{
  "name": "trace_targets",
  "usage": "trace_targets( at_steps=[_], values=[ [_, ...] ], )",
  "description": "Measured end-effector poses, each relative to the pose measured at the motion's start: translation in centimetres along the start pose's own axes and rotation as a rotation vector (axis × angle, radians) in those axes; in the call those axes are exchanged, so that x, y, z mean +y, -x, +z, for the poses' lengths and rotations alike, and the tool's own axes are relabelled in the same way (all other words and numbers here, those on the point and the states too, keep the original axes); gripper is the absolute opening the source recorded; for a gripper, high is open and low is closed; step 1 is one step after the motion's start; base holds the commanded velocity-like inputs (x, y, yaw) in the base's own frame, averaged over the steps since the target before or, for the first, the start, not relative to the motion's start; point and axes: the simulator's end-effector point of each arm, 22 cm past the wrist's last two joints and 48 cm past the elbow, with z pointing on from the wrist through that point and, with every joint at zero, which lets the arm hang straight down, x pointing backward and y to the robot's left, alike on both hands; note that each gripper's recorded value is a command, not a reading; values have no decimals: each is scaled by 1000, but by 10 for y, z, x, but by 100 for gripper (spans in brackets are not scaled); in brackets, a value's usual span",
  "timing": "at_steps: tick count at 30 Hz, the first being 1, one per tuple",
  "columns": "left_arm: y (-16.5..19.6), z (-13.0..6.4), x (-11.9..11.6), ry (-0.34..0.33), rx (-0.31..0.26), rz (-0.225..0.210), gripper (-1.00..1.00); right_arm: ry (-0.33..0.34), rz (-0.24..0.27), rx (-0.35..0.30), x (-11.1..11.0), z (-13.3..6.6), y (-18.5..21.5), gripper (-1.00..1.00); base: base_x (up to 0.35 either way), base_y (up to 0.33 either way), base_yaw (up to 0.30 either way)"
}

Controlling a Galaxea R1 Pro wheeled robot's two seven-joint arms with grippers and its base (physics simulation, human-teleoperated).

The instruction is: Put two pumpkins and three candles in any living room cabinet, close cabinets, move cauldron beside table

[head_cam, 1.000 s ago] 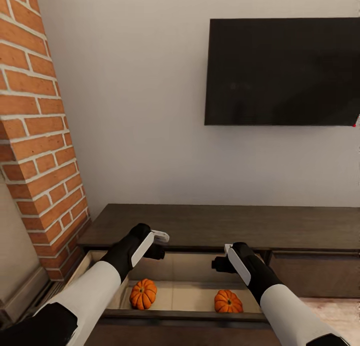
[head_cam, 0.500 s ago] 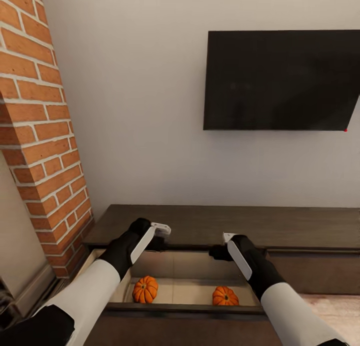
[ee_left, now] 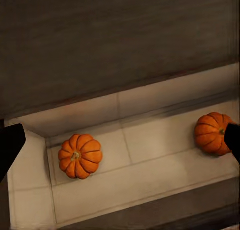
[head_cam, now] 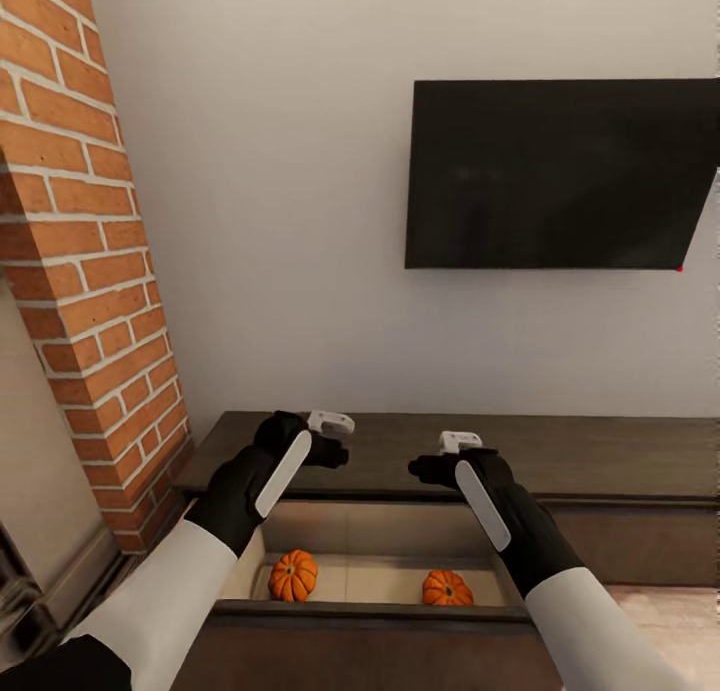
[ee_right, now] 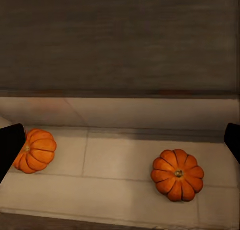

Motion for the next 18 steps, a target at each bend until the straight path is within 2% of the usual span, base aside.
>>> trace_targets(
  at_steps=[18],
  values=[
    [45, -32, -1, -9, -44, 4, 100, 2, -1, -4, 6, -20, 35, 100, -336, 0, 0]
  ],
)
